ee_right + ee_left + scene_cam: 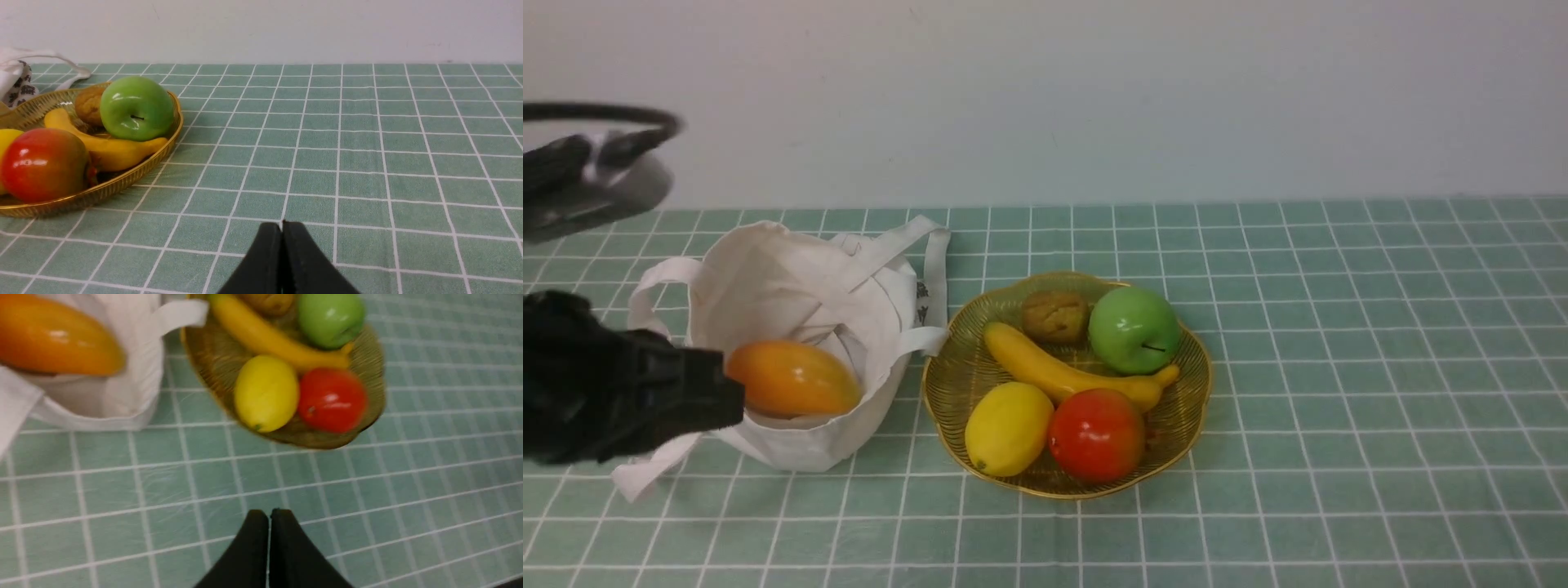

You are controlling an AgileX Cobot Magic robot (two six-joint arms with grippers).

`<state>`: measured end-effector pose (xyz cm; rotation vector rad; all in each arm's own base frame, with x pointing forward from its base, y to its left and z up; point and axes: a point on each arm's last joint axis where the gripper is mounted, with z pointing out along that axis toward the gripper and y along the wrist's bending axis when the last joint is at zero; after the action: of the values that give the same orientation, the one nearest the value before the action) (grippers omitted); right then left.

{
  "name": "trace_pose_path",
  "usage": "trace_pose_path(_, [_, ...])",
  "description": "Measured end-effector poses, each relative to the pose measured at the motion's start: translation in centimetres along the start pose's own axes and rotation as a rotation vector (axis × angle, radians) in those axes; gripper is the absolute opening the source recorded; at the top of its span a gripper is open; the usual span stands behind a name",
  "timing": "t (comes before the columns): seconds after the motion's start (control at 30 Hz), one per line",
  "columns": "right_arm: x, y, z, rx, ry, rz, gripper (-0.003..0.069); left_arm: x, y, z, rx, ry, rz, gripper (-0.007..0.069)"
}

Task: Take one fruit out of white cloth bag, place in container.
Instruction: 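Reach into the cloth bag and grasp the fruit inside with the left gripper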

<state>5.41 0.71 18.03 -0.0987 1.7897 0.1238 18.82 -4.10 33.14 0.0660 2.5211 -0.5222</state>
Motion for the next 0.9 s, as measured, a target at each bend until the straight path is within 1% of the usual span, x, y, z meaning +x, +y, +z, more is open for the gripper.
trace_pose_path(0.03, [0.0,0.0,0.0,0.000,0.000,0.000,-0.0015,-1.4,0.6,1.5,-0.032,0.069,0.006,-0.0008])
trace_pose_path(0.13, [0.0,0.0,0.0,0.000,0.000,0.000,-0.0015,-3.9,1.5,3.8,-0.066,0.157,-0.003,-0.0006])
trace_pose_path(0.27, [0.0,0.0,0.0,0.000,0.000,0.000,-0.0015,-6.1,2.5,7.2,-0.097,0.217,-0.092,0.0003])
trace_pose_path(0.33, [0.0,0.0,0.0,0.000,0.000,0.000,-0.0015,-6.4,2.9,8.8,-0.118,0.238,-0.122,0.0025])
trace_pose_path(0.43, [0.0,0.0,0.0,0.000,0.000,0.000,-0.0015,-6.6,3.4,10.6,-0.154,0.253,-0.140,0.0086])
trace_pose_path(0.53, [0.0,0.0,0.0,0.000,0.000,0.000,-0.0015,-6.8,4.6,12.6,-0.222,0.244,-0.199,0.0200])
trace_pose_path(0.57, [0.0,0.0,0.0,0.000,0.000,0.000,-0.0015,-6.8,4.7,12.7,-0.230,0.242,-0.208,0.0217])
trace_pose_path(0.6, [0.0,0.0,0.0,0.000,0.000,0.000,-0.0015,-7.0,5.2,13.4,-0.262,0.222,-0.248,0.0298])
trace_pose_path(0.63, [0.0,0.0,0.0,0.000,0.000,0.000,-0.0015,-7.0,5.3,13.5,-0.265,0.220,-0.253,0.0307])
trace_pose_path(0.67, [0.0,0.0,0.0,0.000,0.000,0.000,-0.0015,-7.1,5.6,13.9,-0.280,0.205,-0.275,0.0363])
trace_pose_path(0.73, [0.0,0.0,0.0,0.000,0.000,0.000,-0.0015,-7.4,6.1,14.9,-0.309,0.169,-0.355,0.0442])
trace_pose_path(0.77, [0.0,0.0,0.0,0.000,0.000,0.000,-0.0015,-7.4,6.3,15.3,-0.316,0.156,-0.392,0.0468])
trace_pose_path(0.83, [0.0,0.0,0.0,0.000,0.000,0.000,-0.0015,-7.5,6.9,16.6,-0.329,0.124,-0.492,0.0563])
trace_pose_path(0.87, [0.0,0.0,0.0,0.000,0.000,0.000,-0.0015,-7.5,7.1,17.2,-0.334,0.107,-0.555,0.0586])
trace_pose_path(0.9, [0.0,0.0,0.0,0.000,0.000,0.000,-0.0015,-7.6,7.3,17.8,-0.335,0.093,-0.584,0.0613])
